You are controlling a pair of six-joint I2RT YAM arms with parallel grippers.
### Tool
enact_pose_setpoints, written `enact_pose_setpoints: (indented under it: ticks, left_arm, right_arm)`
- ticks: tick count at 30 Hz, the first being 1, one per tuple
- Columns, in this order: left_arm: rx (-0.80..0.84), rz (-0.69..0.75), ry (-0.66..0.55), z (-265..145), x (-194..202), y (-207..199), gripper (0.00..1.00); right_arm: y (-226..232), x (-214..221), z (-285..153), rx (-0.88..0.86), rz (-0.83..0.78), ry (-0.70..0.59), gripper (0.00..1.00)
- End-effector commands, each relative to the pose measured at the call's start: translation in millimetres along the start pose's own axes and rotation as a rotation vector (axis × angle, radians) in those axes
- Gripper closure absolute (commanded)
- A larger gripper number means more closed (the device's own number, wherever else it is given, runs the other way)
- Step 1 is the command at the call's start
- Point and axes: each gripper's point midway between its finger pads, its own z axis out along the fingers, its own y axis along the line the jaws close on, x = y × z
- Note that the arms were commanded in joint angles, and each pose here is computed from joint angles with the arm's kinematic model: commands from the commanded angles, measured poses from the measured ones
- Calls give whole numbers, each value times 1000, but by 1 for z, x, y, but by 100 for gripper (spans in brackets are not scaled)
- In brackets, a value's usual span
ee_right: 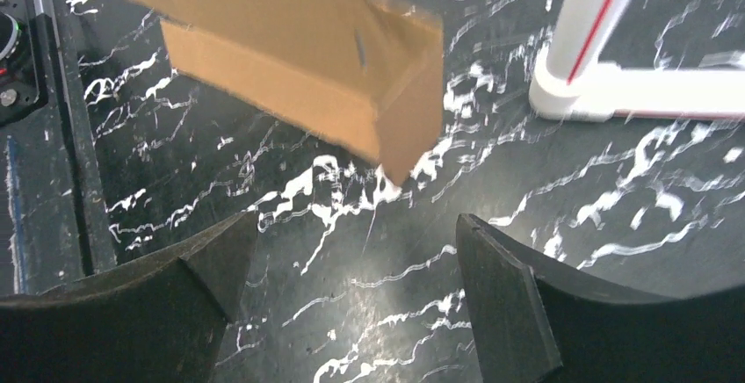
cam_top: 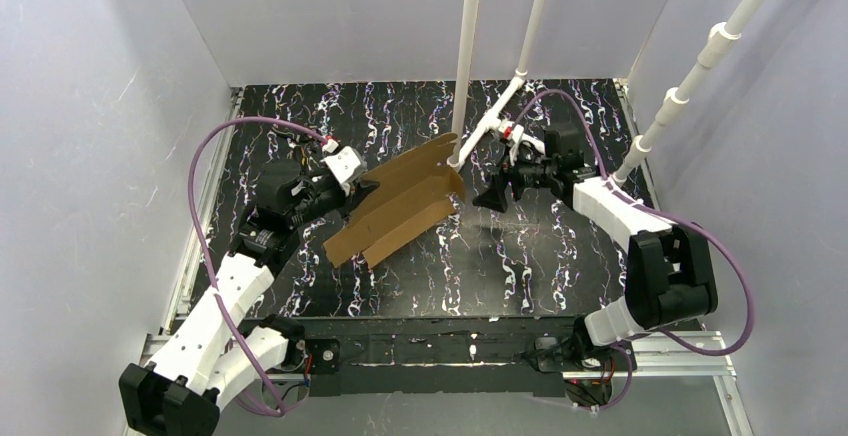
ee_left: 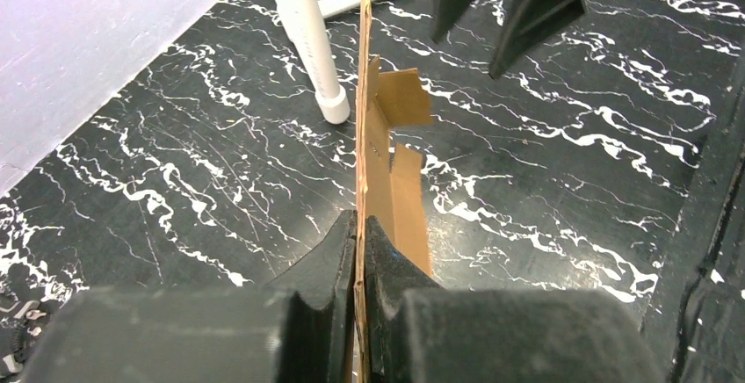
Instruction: Fold the paper box
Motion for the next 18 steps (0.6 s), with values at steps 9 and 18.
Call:
enact_pose_setpoints:
  ticks: [9,18]
  left_arm:
    - [-60,-80,-96,-11,-26,2,100]
    - [-105,-179,-69,-10,-9,4,100]
  right_arm:
    - [-12,35,23,39,216,-259,4]
    - [-22,27,47,26,129,-438,3]
